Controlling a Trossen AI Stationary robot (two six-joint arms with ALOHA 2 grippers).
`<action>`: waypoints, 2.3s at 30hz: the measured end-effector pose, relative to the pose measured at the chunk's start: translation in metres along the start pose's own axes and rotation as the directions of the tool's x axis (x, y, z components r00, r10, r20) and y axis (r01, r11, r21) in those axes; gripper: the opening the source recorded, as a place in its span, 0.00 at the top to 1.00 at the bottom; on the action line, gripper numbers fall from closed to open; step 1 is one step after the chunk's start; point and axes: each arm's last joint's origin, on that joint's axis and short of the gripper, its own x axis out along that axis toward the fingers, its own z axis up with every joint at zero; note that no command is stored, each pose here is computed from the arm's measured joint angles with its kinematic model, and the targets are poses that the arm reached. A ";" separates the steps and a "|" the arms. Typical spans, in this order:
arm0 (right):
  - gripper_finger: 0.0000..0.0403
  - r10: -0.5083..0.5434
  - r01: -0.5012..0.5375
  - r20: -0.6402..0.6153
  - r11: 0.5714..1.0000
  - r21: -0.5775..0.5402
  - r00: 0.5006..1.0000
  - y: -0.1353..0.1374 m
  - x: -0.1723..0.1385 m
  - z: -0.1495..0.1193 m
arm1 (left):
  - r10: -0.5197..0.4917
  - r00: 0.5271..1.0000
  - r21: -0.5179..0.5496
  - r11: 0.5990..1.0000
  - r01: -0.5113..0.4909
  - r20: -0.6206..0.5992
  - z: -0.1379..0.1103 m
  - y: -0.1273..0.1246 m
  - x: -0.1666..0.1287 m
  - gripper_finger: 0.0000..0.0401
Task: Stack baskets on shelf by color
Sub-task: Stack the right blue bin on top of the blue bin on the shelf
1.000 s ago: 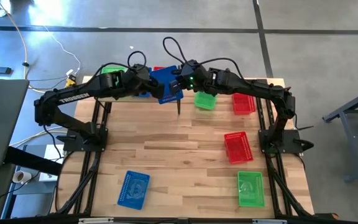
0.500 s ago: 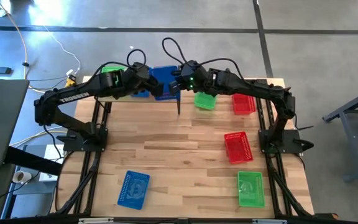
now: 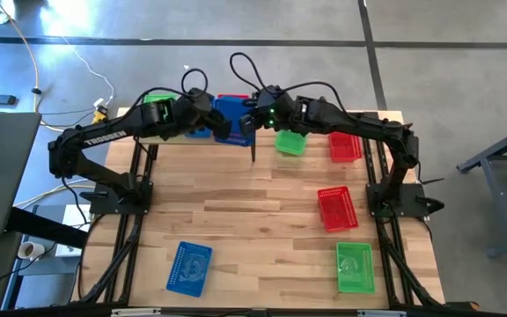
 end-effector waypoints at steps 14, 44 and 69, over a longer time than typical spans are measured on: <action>0.57 0.063 -0.061 0.067 0.997 -0.037 0.996 -0.006 -0.044 0.021 | 0.004 1.000 -0.047 0.999 -0.005 -0.022 0.033 0.040 -0.032 1.00; 0.57 -0.024 -0.001 -0.109 0.976 -0.218 0.994 -0.016 -0.046 0.004 | 0.020 0.967 -0.327 0.939 -0.106 -0.256 0.104 0.139 -0.037 1.00; 0.57 -0.048 -0.015 -0.200 0.953 -0.301 0.979 -0.018 -0.048 -0.006 | -0.096 0.830 -0.366 0.920 -0.137 -0.550 0.100 0.150 0.026 1.00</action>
